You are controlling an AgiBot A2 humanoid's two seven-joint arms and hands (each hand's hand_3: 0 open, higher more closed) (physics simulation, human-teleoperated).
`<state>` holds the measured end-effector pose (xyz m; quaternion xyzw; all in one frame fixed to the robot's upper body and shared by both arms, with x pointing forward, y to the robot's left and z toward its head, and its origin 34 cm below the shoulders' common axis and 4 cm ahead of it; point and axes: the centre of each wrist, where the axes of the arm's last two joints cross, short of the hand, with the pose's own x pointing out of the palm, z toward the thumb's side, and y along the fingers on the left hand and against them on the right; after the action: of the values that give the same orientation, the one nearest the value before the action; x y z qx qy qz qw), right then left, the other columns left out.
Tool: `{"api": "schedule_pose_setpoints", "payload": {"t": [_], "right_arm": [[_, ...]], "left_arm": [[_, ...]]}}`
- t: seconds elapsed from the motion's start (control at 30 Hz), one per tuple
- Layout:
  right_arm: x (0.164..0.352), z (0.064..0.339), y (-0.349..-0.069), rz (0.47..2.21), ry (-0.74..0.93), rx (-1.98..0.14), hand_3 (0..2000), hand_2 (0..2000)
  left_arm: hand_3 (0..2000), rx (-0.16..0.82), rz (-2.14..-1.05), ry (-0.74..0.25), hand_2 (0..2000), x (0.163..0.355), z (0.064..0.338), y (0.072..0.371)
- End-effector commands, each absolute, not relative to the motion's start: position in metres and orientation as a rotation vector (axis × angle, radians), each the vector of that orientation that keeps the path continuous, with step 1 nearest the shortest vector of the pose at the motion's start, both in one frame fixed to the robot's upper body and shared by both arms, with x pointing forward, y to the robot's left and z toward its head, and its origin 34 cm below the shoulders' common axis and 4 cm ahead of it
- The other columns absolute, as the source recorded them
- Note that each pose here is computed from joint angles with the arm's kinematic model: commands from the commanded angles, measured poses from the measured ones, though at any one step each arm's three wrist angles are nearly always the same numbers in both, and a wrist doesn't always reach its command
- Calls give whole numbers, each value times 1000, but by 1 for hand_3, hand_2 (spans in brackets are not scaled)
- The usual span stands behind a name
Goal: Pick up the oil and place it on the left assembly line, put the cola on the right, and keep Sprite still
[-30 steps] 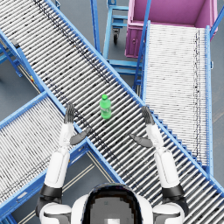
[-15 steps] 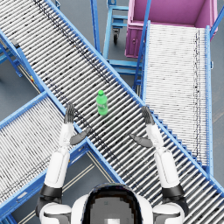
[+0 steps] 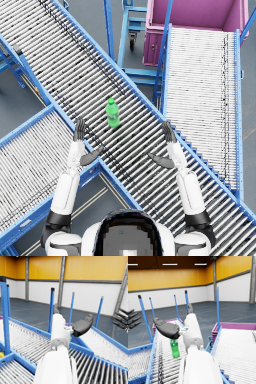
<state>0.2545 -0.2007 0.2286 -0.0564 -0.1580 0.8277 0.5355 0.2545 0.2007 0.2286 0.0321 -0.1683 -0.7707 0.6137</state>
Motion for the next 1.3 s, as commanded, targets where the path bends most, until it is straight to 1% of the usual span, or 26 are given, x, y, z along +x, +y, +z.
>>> {"api": "schedule_pose_setpoints", "payload": {"t": [0.03, 1.3], "right_arm": [[255, 229, -201, 1971, -376, -134, 0, 0], [255, 229, -201, 1971, -376, -134, 0, 0]], "left_arm": [[0, 74, -1777, -388, 0, 255, 229, 201], [0, 74, -1777, -388, 0, 255, 229, 201]]}}
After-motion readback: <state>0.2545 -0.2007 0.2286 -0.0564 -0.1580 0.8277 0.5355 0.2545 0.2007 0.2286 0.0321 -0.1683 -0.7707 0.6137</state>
